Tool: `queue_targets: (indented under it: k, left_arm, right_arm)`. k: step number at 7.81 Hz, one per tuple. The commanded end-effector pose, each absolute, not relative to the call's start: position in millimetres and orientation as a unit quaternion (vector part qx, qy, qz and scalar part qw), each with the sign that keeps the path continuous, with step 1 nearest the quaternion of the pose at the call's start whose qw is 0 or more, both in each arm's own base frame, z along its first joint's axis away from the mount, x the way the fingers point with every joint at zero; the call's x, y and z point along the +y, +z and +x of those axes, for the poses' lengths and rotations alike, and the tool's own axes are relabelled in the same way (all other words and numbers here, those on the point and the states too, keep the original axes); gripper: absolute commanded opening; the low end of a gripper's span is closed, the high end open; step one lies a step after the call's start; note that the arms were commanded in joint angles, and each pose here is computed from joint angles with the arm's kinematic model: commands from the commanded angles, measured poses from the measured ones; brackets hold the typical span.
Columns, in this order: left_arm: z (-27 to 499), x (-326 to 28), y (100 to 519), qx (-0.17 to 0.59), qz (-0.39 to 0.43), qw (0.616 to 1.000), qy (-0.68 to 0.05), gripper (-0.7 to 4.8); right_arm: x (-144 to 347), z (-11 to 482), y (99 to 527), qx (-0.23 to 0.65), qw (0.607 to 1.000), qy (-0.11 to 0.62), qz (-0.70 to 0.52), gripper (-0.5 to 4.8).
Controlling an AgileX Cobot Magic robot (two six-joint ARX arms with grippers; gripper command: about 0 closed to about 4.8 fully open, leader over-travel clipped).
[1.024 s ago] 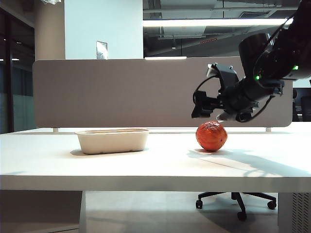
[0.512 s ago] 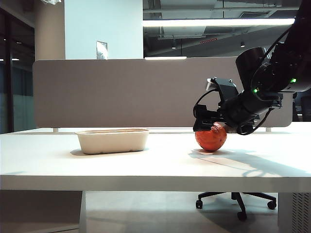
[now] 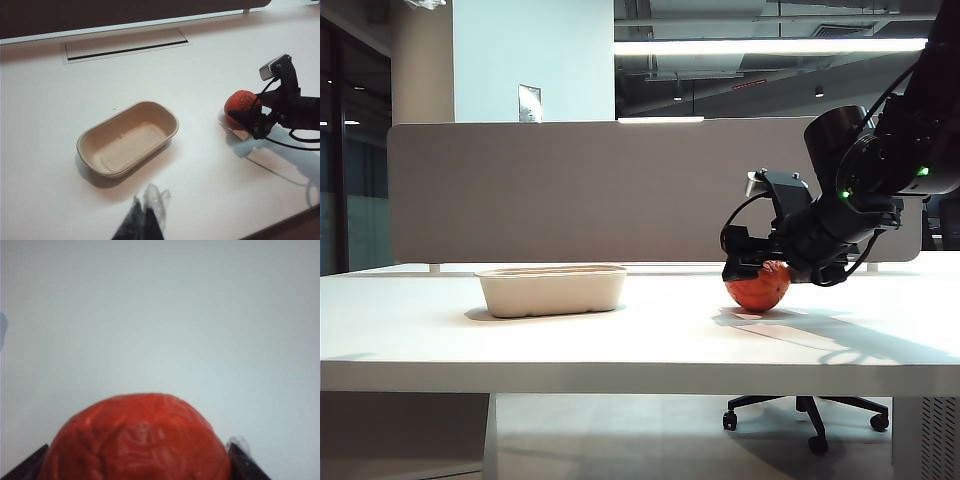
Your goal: Pick up the orange and place it into the paper lunchbox.
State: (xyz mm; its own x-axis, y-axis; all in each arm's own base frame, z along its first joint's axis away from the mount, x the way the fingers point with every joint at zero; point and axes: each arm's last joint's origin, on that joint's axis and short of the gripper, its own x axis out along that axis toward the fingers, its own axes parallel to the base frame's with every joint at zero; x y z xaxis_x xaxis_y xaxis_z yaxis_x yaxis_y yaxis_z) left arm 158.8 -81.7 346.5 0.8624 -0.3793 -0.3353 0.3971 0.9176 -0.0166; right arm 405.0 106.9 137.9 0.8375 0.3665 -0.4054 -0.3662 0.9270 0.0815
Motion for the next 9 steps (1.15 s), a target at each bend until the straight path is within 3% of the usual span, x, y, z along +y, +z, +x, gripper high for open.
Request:
queue_targets:
  k: [1, 2, 4, 9]
  left_arm:
    - [158.7, -81.7, 348.2, 0.164, 0.025, 0.965, -0.203, -0.06]
    - [155.4, -75.9, 335.9, 0.23, 0.016, 0.964, -0.132, -0.06]
    - [156.4, -76.6, 338.3, 0.219, 0.005, 0.967, -0.134, -0.06]
    - [157.5, -77.5, 341.2, 0.204, -0.002, 0.969, -0.141, -0.06]
  right_arm:
    - [107.3, 406.6, 142.7, 0.2, 0.961, 0.191, -0.002, 3.53]
    - [134.8, 419.6, 220.9, 0.094, 0.959, 0.267, -0.005, 3.55]
    - [212.0, 416.6, 263.7, 0.023, 0.938, 0.345, -0.04, 3.55]
    - [295.2, 427.7, 209.3, 0.081, 0.914, 0.394, -0.053, 3.55]
